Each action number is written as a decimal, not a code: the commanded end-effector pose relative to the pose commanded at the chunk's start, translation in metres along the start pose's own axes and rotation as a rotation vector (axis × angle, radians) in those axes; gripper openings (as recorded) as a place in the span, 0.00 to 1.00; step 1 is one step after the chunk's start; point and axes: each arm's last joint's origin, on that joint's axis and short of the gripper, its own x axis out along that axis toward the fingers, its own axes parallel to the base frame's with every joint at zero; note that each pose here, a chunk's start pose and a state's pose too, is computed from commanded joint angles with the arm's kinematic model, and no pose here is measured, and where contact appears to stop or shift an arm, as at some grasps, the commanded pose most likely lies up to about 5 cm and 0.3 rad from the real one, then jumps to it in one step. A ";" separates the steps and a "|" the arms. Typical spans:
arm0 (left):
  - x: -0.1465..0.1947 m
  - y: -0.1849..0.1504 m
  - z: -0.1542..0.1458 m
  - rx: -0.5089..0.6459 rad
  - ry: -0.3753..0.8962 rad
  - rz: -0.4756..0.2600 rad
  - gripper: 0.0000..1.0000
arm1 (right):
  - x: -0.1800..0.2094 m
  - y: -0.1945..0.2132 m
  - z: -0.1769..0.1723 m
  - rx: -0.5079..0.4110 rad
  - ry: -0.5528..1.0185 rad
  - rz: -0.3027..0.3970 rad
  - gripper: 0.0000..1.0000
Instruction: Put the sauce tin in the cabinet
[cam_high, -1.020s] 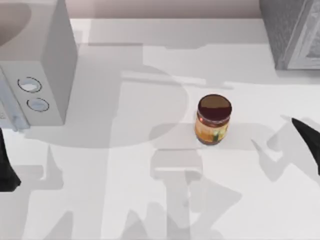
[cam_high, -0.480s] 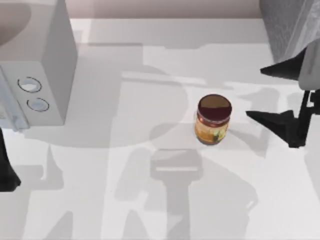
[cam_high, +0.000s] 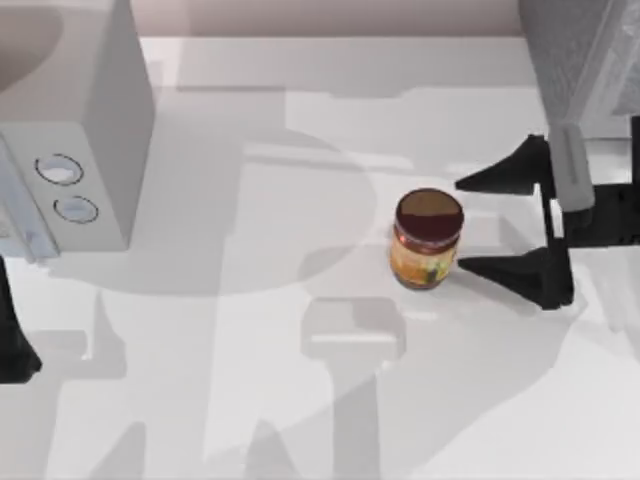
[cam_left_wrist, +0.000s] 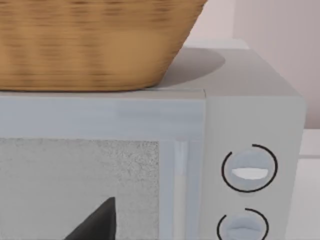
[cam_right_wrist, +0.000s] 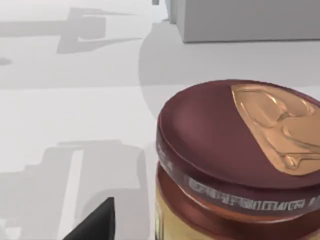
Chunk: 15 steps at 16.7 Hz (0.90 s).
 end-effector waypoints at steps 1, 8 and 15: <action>0.000 0.000 0.000 0.000 0.000 0.000 1.00 | 0.003 -0.004 -0.011 0.002 -0.021 0.025 1.00; 0.000 0.000 0.000 0.000 0.000 0.000 1.00 | 0.010 -0.011 -0.044 0.006 -0.088 0.090 1.00; 0.000 0.000 0.000 0.000 0.000 0.000 1.00 | 0.013 -0.012 -0.044 0.007 -0.087 0.092 1.00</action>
